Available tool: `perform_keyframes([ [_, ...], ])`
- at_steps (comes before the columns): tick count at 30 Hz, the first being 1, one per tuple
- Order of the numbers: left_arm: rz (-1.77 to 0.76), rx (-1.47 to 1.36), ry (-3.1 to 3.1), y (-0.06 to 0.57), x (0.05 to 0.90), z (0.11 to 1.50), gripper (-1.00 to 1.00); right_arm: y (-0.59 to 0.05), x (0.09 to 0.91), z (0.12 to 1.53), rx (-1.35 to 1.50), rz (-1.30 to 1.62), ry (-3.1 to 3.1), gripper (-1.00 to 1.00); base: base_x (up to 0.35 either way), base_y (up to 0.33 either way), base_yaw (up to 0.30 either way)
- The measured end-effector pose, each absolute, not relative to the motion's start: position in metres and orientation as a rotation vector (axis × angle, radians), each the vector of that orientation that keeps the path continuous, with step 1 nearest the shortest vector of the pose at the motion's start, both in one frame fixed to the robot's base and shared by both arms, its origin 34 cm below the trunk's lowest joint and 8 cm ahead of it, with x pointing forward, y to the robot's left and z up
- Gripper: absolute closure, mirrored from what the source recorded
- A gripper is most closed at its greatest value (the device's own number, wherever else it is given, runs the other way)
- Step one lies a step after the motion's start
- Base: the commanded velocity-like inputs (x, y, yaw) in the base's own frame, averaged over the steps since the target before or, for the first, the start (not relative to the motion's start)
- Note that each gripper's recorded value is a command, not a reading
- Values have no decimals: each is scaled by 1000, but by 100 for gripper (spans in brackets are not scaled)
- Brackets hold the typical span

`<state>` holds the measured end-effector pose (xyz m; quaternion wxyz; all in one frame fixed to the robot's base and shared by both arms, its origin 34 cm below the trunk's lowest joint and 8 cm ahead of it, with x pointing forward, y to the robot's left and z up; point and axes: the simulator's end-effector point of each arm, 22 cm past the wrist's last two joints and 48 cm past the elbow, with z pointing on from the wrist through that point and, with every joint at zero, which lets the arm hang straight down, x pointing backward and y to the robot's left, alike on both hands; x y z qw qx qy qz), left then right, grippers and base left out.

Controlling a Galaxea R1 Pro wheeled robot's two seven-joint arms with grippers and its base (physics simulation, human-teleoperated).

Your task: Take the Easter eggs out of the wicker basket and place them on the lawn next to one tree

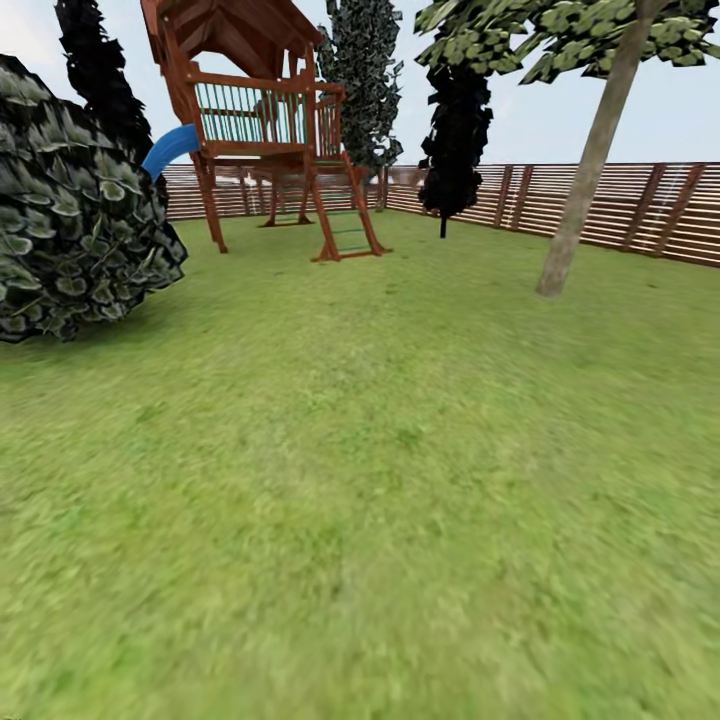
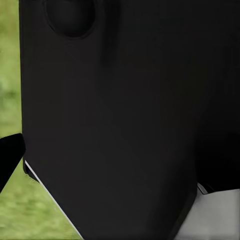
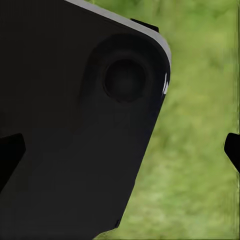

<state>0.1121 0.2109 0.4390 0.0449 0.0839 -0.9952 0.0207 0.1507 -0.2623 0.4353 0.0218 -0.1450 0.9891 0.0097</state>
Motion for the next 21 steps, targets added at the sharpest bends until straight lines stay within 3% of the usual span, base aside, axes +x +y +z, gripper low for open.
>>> perform_keyframes([
  [10, 65, 256, -3037, 210, 111, 439, -100, -262, 149, 435, -462, 33, 3067, -100, 339, 0, 282],
  [21, 65, 257, -3035, 209, 111, 439, -100, -262, 146, 435, -483, 36, 3072, -100, 339, 0, 25],
])
